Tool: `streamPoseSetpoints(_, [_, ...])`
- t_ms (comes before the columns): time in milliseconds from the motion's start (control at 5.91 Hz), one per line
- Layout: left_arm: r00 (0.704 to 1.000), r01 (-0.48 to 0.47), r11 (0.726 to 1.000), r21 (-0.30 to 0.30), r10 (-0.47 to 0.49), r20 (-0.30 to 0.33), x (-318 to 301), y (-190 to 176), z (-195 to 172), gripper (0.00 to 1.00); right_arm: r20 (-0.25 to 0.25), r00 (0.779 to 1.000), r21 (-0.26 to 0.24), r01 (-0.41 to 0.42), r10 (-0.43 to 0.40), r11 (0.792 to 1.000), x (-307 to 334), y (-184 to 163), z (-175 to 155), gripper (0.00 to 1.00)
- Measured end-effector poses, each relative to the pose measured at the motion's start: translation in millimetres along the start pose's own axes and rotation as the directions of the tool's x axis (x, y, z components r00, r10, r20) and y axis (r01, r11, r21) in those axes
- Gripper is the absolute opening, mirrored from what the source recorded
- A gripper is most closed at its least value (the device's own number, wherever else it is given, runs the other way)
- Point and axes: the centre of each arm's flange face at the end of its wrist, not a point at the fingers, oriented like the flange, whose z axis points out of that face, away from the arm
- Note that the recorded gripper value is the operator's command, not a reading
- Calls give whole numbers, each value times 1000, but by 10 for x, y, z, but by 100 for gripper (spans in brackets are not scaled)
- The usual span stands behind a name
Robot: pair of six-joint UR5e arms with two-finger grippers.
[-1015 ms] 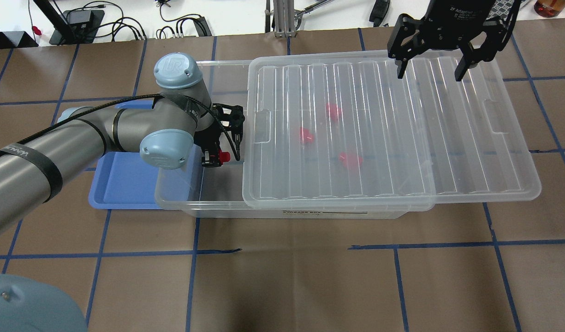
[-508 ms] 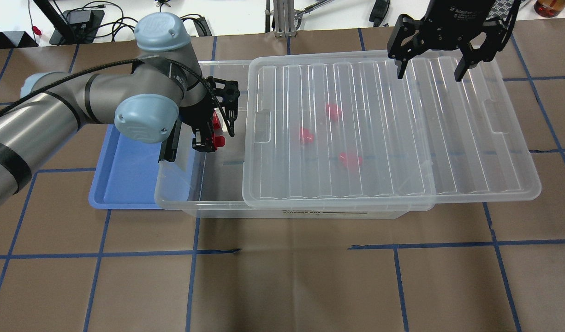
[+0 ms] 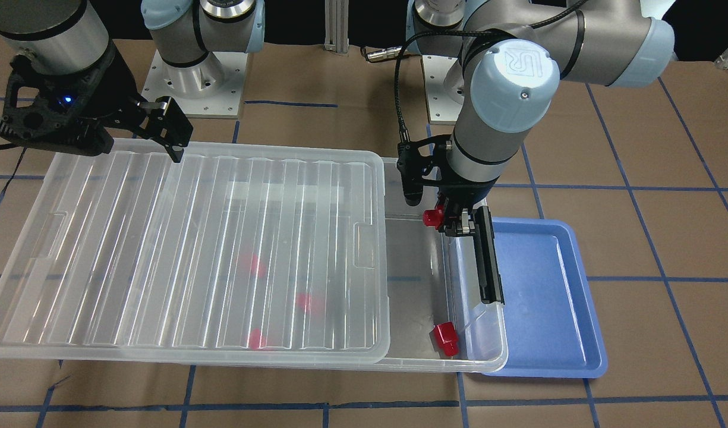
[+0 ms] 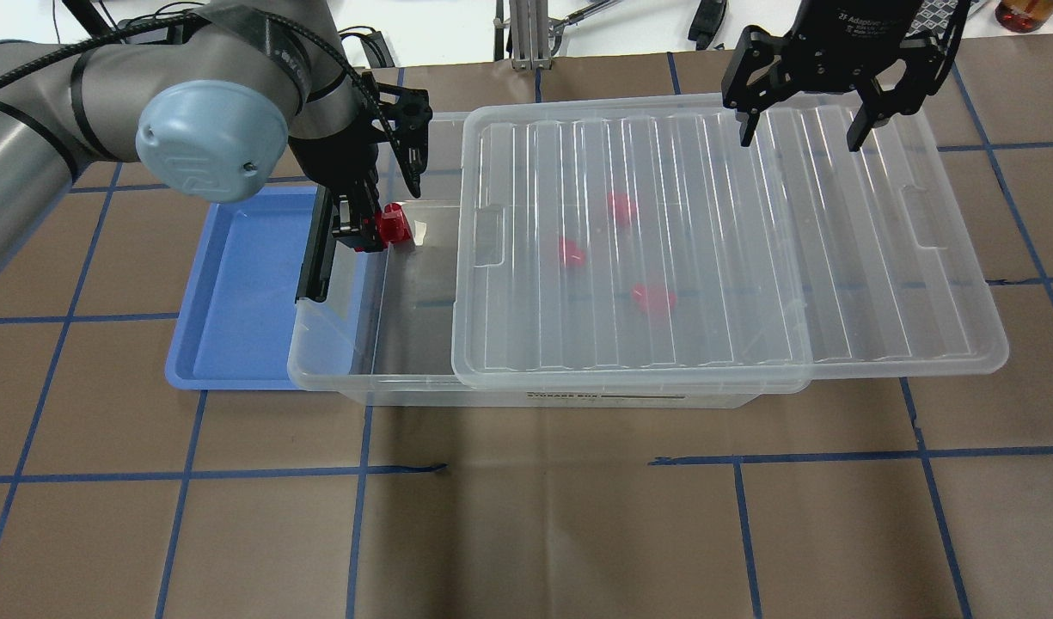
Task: Place red block in blue tray from box
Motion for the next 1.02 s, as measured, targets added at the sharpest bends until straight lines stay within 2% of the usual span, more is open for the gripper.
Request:
streamPoseSetpoints(169, [1000,24,1000,5,-24,5,-61,223,-80,4,0,1000,-1,0,0,1000,0,0,3,100])
streamPoseSetpoints(677, [999,34,999,24,-35,9,-394,1591,-129,4,-1,1000,-2,-4,4,1000,25,-14,11,100])
streamPoseSetpoints(846, [1000,20,999,26,-20,-2,-434,1847,-36,4,-4,1000,-1,-3,3,1000,82,-36,7,100])
streamPoseSetpoints(1015, [1000,6,1000,28,-5,-20,-468,1936,115,4,-6,1000,1,21,-21,1000,201,-81,3,100])
